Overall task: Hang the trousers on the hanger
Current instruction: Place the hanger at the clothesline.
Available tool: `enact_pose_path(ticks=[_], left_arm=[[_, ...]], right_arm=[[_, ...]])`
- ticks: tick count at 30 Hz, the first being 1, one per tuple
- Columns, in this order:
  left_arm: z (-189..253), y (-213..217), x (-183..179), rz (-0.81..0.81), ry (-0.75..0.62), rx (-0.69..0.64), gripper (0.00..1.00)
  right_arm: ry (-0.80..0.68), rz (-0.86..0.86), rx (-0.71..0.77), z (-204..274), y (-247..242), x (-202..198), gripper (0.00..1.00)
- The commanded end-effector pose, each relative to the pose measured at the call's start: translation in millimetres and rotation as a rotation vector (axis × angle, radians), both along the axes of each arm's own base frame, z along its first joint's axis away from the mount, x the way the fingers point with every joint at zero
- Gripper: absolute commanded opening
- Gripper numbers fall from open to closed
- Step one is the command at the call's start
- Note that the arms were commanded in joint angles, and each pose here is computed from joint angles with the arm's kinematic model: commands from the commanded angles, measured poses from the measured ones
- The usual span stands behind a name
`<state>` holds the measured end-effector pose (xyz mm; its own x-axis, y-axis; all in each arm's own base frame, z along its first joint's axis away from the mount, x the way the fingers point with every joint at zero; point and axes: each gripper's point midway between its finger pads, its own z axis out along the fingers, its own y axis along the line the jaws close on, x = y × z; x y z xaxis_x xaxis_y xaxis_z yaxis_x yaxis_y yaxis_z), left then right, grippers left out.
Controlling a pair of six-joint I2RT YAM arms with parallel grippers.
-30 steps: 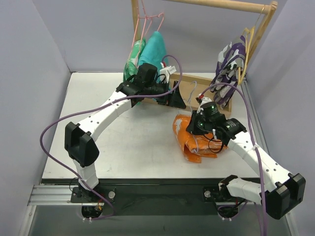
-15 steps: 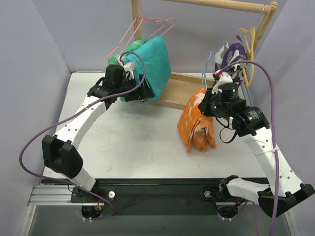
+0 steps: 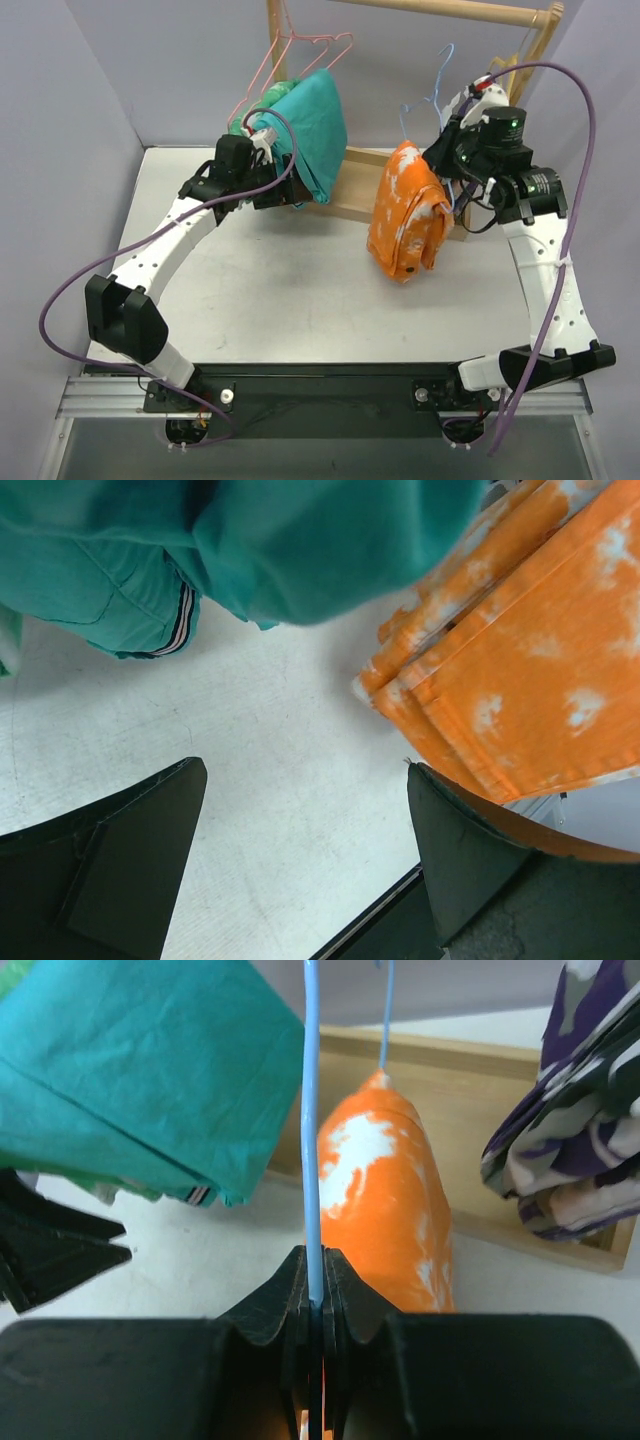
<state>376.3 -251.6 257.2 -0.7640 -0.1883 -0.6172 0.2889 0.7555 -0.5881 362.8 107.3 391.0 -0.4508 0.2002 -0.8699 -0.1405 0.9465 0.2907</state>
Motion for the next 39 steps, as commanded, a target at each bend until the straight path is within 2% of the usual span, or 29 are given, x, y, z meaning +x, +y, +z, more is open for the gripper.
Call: enact_pose_path(ticks=[1,5,20,30,39], left_arm=[[18.1,-2.6,4.3,-0.009,-0.073,-0.041,0.93],[17.8,-3.4,5.5,-0.014,-0.079,-0.041,0.93],[13.3,-1.5,11.3,-0.023,-0.075,-0.040,0.93],[9.2,1.0,11.5,-0.024,-0.067,-0.038,0.93],[8.7,4.8,14.5,-0.018,-0.067,-0.045,0.93]], right_arm=[[-0.285,0.020,0.101,94.3,-7.0,20.1,0.00],[-0.368,0.040,0.086,126.8,-12.7,24.7,0.00],[-0.470,-0.009,0.080,159.7,-36.1,38.4,0.00],[-0.402,-0.118,0.123,137.3,-82.5,71.9,0.00],[-0.330,-0.211,0.162,116.2,-122.1,78.8,0.00]])
